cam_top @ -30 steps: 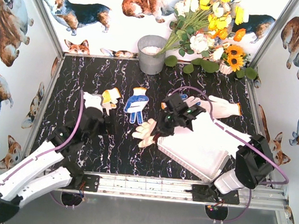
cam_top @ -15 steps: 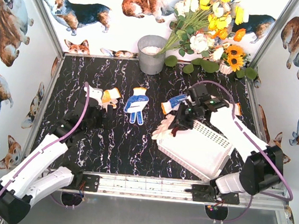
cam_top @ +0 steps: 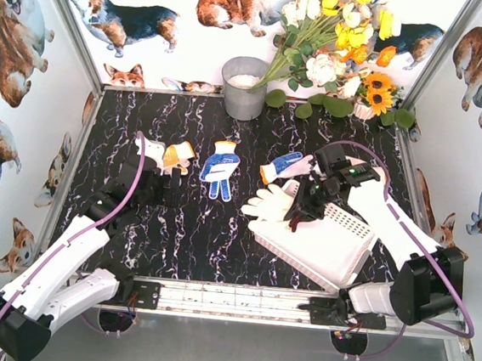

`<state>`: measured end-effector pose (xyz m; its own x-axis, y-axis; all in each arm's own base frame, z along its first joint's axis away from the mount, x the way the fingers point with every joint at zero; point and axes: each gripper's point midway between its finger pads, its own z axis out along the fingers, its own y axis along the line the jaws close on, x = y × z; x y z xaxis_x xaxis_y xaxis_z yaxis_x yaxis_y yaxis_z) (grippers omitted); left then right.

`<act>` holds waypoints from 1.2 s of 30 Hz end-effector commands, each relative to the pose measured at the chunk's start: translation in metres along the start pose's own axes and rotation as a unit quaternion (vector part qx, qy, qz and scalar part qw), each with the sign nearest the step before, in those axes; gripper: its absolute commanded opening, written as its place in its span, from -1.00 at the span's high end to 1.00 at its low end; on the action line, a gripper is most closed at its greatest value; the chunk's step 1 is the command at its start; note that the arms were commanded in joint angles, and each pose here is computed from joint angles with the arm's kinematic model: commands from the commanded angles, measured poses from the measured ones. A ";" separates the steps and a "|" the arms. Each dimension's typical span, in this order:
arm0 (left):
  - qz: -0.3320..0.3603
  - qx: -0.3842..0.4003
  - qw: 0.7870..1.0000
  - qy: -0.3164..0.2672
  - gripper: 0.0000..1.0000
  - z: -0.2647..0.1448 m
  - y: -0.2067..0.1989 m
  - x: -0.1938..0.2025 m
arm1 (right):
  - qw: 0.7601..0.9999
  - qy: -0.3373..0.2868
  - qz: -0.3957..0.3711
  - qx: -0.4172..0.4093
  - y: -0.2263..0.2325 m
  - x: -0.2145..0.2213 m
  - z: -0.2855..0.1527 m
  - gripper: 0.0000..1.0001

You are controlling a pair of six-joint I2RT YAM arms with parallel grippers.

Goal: Put the gloves into the storage basket
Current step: Place the glove in the bin.

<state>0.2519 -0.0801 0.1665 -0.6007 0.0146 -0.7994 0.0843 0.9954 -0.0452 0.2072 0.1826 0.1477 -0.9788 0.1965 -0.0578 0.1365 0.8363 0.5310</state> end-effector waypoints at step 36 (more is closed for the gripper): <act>-0.003 -0.009 0.999 -0.038 -0.99 -0.009 0.008 -0.015 | 0.971 0.045 0.028 0.231 -0.108 0.002 0.039 1.00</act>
<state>0.2506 -0.0766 0.1753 -0.5714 0.0116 -0.8206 0.0813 0.9958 -0.0425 0.1990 0.1241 0.0597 -0.9741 0.2227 0.0381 0.2259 0.9613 0.1579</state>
